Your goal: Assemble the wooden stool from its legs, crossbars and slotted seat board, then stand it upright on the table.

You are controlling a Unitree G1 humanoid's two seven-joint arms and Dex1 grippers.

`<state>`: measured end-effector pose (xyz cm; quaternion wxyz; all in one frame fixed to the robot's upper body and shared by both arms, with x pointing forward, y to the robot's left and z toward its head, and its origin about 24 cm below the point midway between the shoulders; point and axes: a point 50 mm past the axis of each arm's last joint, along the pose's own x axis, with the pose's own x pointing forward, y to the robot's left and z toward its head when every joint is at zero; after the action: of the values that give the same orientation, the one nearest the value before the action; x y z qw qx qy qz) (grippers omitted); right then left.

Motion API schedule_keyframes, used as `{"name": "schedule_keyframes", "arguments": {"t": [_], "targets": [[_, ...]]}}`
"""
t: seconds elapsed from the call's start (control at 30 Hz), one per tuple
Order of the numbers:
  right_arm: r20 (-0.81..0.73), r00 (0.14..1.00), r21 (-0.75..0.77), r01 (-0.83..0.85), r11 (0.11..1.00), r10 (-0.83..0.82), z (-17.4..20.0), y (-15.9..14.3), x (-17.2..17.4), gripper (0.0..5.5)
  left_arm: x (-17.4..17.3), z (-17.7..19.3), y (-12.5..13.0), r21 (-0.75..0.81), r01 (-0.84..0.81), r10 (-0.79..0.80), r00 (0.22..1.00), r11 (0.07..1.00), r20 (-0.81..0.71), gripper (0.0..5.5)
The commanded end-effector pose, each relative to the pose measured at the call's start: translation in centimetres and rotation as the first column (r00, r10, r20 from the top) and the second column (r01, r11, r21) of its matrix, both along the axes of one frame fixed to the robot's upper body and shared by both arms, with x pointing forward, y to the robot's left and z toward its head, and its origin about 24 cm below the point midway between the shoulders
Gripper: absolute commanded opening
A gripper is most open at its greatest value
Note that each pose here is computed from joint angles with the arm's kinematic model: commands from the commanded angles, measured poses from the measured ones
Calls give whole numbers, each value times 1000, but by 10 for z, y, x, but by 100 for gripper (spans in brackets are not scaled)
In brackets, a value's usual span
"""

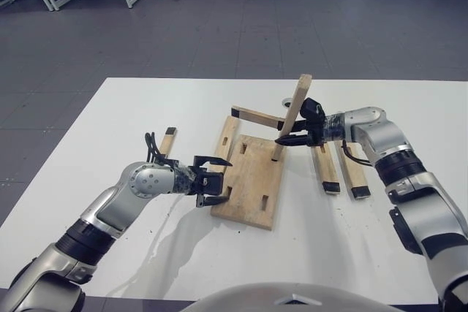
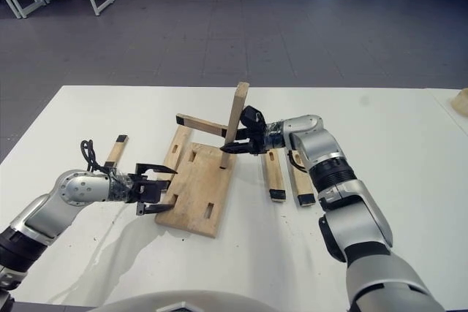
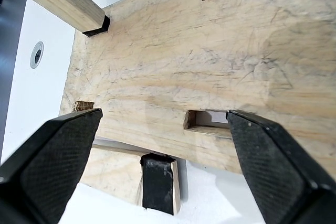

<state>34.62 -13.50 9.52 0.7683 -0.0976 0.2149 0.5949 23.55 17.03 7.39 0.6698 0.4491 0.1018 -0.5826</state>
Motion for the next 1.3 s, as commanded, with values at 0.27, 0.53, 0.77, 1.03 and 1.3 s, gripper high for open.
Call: {"name": "schedule_keyframes", "arguments": {"t": [0.27,0.53,0.77,1.03,1.3], "targets": [[-212,965,-240,100,966,-153,-53,-29,-14,248,-19,-32,-3,70,-9,18,991,998,-130,440],[-144,984,-169,82,982,-106,-20,-23,-10,402,-20,-32,-4,66,-25,33,991,997,-129,440],[20,951,-250,304,919,-309,11,-77,-12,481,-24,-34,-4,61,-56,63,989,997,-130,440],[154,532,403,736,544,-833,135,-59,24,359,-26,-31,-10,35,-102,106,987,994,-122,440],[-105,596,514,718,470,-796,163,0,40,359,-28,-33,-15,29,-104,107,986,994,-132,440]]}}
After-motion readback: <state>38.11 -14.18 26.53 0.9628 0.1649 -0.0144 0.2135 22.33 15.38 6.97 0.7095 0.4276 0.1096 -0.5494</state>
